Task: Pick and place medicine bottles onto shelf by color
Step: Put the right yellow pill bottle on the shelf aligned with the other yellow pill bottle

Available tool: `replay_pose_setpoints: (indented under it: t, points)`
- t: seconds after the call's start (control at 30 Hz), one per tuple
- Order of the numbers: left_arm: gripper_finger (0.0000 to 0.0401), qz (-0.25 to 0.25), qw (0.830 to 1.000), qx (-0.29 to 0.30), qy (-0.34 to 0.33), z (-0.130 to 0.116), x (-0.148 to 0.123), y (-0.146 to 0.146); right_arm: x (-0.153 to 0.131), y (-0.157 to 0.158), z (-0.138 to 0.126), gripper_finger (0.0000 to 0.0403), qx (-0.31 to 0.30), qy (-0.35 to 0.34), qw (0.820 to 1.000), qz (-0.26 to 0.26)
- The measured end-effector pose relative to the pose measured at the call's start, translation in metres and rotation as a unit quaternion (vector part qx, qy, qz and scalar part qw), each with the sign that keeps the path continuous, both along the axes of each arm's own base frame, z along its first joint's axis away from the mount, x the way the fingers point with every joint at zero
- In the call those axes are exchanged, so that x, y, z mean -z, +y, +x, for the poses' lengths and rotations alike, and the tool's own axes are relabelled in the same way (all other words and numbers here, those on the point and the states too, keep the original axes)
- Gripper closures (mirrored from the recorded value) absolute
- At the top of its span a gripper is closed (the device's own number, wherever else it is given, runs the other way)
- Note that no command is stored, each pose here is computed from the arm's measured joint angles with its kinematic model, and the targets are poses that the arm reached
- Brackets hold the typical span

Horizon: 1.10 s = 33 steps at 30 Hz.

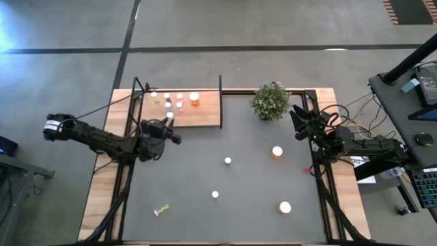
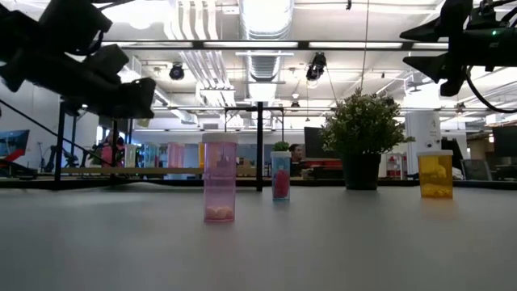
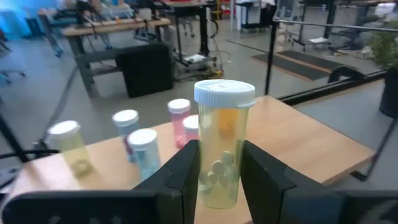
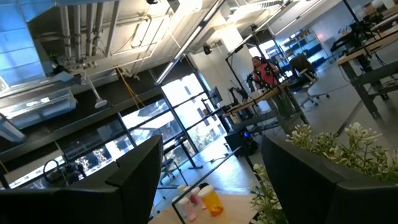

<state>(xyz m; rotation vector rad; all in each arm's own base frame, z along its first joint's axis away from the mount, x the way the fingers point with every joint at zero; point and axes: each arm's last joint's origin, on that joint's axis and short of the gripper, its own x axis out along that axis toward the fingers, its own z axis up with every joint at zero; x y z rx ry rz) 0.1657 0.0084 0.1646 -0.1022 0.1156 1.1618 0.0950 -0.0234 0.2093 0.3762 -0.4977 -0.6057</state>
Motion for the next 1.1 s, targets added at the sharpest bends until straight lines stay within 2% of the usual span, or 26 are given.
replay_pose_setpoints:
  t: [0.2, 0.43, 0.6, 0.9, 1.1]
  points:
    - [0.0317, 0.026, 0.999, -0.036, 0.011, -0.009, 0.010, -0.003, 0.000, 0.000, 0.000, 0.0142, 0.000, 0.000, 1.000, 0.000]
    - [0.0317, -0.006, 0.996, -0.057, -0.065, -0.024, 0.032, 0.000, 0.000, 0.000, 0.000, 0.0142, 0.000, 0.000, 1.000, 0.000]
    - [0.0317, 0.004, 0.998, -0.057, -0.038, -0.030, 0.040, 0.001, 0.000, 0.000, 0.000, 0.0142, 0.000, 0.000, 1.000, 0.000]
    - [0.0317, -0.006, 0.995, -0.077, -0.063, -0.033, 0.056, 0.001, 0.000, 0.000, 0.000, 0.0142, 0.000, 0.000, 1.000, 0.000]
    - [0.0317, 0.002, 0.996, -0.083, -0.039, -0.028, 0.066, 0.001, 0.000, 0.000, 0.000, 0.0142, 0.000, 0.000, 1.000, 0.000]
